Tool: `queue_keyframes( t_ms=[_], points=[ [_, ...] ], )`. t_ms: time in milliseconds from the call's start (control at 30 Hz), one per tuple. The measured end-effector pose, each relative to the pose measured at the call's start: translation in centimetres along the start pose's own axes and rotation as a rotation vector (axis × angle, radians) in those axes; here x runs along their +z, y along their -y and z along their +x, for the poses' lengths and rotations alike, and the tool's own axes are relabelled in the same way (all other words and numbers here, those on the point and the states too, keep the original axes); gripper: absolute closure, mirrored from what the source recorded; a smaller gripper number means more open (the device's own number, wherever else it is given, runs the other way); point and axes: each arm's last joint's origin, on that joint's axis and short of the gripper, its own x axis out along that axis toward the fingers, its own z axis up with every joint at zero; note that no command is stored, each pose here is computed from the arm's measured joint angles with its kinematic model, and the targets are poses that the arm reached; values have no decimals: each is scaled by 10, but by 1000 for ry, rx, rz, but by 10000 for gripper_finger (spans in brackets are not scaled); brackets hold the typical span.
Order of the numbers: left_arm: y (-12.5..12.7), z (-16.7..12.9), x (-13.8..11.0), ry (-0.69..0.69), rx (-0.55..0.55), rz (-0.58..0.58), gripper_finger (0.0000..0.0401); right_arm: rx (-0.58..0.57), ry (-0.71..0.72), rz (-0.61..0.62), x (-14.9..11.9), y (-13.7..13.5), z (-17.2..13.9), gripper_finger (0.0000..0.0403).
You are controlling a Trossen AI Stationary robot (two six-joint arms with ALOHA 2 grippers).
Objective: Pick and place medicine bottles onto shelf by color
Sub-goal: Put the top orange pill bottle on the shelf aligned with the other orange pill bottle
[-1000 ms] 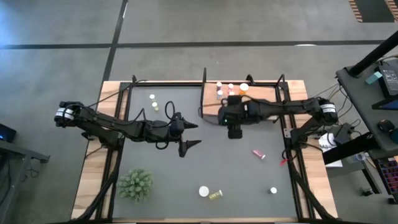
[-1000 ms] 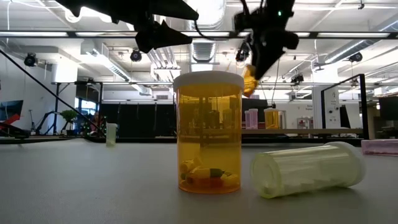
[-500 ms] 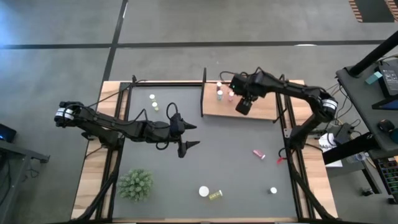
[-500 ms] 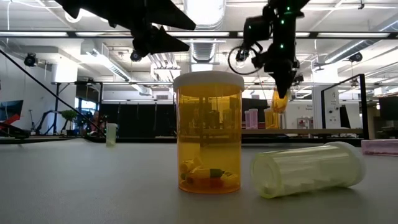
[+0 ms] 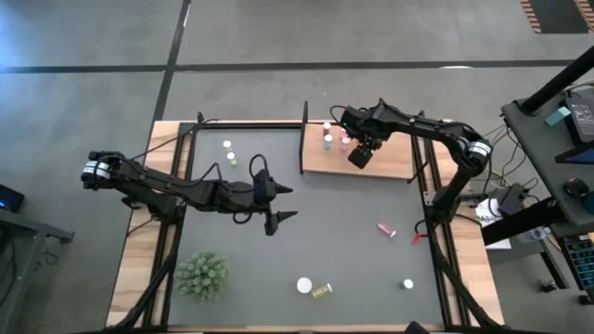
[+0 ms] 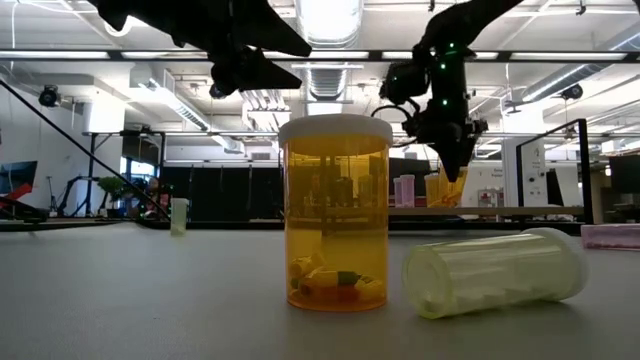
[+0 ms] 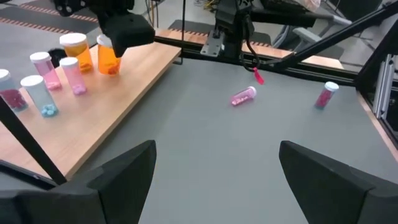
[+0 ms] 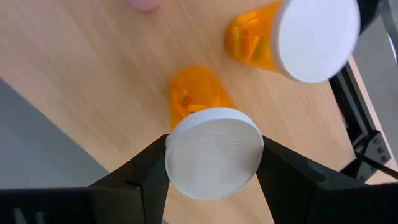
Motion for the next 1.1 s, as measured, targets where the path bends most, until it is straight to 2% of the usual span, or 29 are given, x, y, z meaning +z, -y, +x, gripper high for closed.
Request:
queue_keyframes(
  t_ms=[333,600,1100],
  points=[
    [-2,1,0,-7,8,1,76,-1,3,-19,11,1,3,204],
    [-3,1,0,-6,12,0,76,42,7,-26,12,1,3,204],
    [-3,1,0,-7,13,3,76,45,23,-61,14,1,3,204]
  ],
)
